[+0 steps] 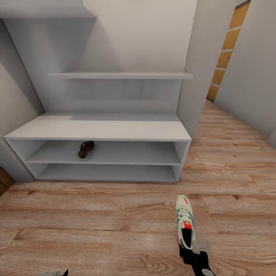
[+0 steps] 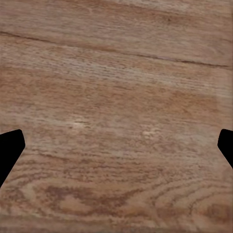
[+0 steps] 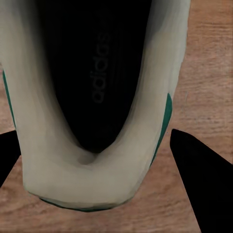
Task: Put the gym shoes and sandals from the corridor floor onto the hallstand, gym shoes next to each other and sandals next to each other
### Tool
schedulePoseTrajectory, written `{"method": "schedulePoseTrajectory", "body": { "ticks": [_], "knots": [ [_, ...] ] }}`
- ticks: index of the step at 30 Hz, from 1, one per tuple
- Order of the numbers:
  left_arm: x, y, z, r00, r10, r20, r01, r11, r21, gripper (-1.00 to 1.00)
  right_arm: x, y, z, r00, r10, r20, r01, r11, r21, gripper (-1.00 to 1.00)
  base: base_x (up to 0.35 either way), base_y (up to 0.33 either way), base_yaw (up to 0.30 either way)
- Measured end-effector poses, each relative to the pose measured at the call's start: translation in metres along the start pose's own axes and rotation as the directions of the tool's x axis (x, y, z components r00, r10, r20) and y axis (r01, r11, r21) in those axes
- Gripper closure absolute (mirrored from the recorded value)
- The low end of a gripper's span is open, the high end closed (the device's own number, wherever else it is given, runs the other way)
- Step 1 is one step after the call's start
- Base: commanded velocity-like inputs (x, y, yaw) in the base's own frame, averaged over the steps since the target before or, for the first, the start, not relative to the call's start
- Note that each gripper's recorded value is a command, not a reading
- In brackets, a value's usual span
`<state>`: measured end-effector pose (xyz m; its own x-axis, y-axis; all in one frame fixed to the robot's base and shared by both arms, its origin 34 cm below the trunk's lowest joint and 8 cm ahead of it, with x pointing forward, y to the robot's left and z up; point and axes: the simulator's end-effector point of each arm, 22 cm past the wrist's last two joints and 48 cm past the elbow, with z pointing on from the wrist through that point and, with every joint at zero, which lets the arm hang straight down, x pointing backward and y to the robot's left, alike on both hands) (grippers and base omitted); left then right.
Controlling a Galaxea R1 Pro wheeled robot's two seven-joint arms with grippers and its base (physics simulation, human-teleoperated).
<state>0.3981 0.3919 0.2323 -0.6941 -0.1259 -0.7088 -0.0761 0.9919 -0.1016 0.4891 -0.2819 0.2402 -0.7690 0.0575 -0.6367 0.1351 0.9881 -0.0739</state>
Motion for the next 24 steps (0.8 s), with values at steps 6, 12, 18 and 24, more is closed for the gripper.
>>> {"method": "schedulePoseTrajectory", "body": {
  "ticks": [6,12,18,24],
  "knots": [
    [0.0,0.0,0.0,1.0,0.001,0.0,-0.001,1.0,0.001,-1.0,-0.041,0.032,-0.003,0.999,0.032,0.004,-0.032,0.999,-0.038,1.0,0.0,0.0,0.0],
    [0.001,-0.001,0.0,1.0,0.002,-0.001,-0.002,1.0,0.003,-1.0,-0.09,0.076,-0.002,1.0,0.0,0.024,0.003,0.995,-0.098,1.0,0.0,0.0,0.0],
    [0.001,-0.002,0.0,1.0,0.007,-0.004,-0.007,1.0,0.006,-1.0,-0.136,0.089,0.003,0.999,-0.004,0.043,0.007,0.997,-0.075,1.0,0.0,0.0,0.0],
    [0.002,-0.002,0.0,1.0,0.008,-0.005,-0.008,1.0,0.007,-1.0,-0.162,0.099,0.002,0.998,0.006,0.068,-0.001,0.997,-0.073,1.0,0.0,0.0,0.0]
  ]
}}
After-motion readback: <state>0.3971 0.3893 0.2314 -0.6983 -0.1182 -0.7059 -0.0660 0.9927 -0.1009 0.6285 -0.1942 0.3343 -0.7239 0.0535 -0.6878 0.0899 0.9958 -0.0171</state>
